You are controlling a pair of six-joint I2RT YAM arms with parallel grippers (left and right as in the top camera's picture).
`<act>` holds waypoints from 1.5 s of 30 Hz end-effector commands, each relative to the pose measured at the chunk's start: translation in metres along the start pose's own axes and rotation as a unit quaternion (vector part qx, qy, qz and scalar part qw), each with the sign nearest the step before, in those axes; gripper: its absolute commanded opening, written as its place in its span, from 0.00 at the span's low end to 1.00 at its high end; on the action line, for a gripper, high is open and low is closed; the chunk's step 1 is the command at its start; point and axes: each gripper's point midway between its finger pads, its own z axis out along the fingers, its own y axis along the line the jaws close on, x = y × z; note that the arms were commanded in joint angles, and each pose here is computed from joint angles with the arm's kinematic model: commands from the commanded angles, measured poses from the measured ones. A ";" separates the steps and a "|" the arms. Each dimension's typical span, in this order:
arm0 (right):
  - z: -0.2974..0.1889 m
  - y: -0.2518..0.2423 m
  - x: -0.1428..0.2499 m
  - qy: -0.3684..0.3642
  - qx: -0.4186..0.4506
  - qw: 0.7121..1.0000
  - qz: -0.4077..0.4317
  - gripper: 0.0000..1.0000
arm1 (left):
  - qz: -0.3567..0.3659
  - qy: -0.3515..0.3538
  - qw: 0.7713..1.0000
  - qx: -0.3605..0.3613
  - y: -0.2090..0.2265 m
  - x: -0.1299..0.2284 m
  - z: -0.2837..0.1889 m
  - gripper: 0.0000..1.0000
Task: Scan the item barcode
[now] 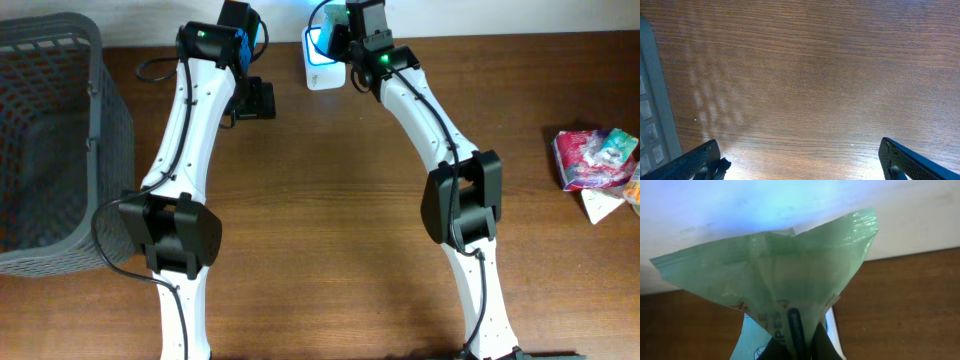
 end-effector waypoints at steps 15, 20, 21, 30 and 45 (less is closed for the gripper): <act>-0.234 -0.303 0.007 0.225 0.382 0.889 0.114 0.04 | -0.003 -0.003 1.000 -0.003 -0.002 -0.002 0.001 0.99; -0.255 -0.363 0.027 0.247 0.391 0.867 0.185 0.04 | -0.003 -0.003 1.000 -0.003 -0.002 -0.002 0.001 0.99; -0.255 -0.369 0.033 0.259 0.385 0.868 0.178 0.04 | -0.003 -0.003 1.000 -0.003 -0.002 -0.002 0.001 0.99; -0.227 -0.412 0.080 0.289 0.405 0.861 0.109 0.09 | -0.003 -0.003 1.000 -0.003 -0.002 -0.002 0.001 0.99; -0.348 -0.324 -0.005 0.190 0.453 0.862 0.128 0.99 | -0.003 -0.003 1.000 -0.003 -0.002 -0.002 0.001 0.99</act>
